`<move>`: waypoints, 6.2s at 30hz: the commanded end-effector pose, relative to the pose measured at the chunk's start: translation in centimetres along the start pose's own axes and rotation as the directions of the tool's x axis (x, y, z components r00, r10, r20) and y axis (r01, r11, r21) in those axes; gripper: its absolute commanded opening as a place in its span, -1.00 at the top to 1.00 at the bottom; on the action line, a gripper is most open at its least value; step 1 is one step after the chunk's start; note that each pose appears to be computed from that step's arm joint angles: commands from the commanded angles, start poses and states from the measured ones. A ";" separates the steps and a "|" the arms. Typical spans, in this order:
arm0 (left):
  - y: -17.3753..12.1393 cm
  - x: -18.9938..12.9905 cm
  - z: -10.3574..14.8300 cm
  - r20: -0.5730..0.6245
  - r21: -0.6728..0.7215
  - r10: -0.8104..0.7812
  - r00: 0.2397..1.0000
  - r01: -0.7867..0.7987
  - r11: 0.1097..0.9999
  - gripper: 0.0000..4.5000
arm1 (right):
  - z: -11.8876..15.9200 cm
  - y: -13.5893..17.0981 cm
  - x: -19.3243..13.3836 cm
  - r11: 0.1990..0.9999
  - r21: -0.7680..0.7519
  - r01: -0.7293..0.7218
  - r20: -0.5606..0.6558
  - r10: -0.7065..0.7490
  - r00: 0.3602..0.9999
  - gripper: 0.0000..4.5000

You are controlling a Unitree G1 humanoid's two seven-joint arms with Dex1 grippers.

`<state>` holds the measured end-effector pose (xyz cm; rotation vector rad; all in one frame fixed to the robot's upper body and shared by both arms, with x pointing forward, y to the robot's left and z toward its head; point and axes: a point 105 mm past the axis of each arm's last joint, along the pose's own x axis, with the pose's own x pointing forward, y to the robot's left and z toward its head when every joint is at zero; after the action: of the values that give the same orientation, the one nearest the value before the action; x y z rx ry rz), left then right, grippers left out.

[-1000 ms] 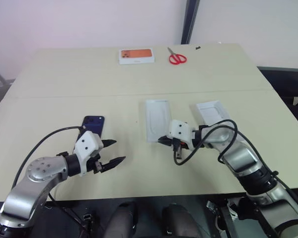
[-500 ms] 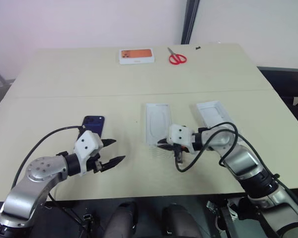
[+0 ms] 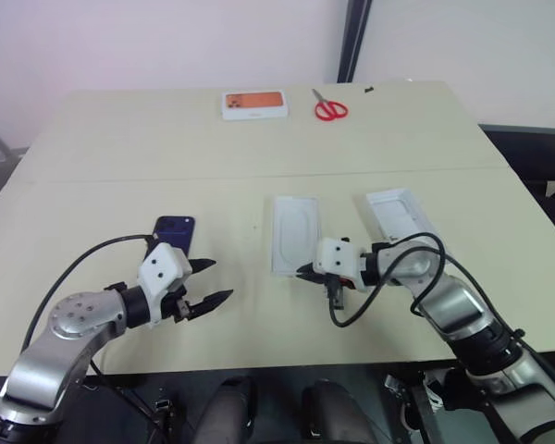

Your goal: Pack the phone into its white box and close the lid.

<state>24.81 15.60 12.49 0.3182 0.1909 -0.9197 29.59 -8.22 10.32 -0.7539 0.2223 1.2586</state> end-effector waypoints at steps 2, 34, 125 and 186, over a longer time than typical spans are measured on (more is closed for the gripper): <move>0.2 -0.5 1.1 0.028 0.040 0.006 1.000 -0.008 0.999 -0.52 | 1.6 1.5 -0.1 0.997 -0.046 -0.062 0.058 0.065 0.996 0.99; 7.7 -5.2 -0.2 -0.046 -0.272 0.450 0.892 -0.445 0.853 -0.76 | 10.2 -3.4 3.0 0.989 0.133 0.066 0.309 -0.105 0.945 0.99; 8.3 -0.1 -1.4 -0.123 -0.900 0.247 0.961 -0.213 0.379 0.64 | 8.9 -1.7 12.6 0.981 -0.155 0.115 -0.033 -0.122 0.992 1.00; 0.9 3.4 4.3 0.017 -0.879 0.096 0.995 -0.031 0.476 -0.99 | 5.2 -5.6 -2.3 0.971 0.090 0.222 0.080 -0.229 0.970 1.00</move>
<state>28.06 12.10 14.23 -0.7366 0.6249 -0.5852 32.75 -7.82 16.38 -0.6112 0.1688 1.0536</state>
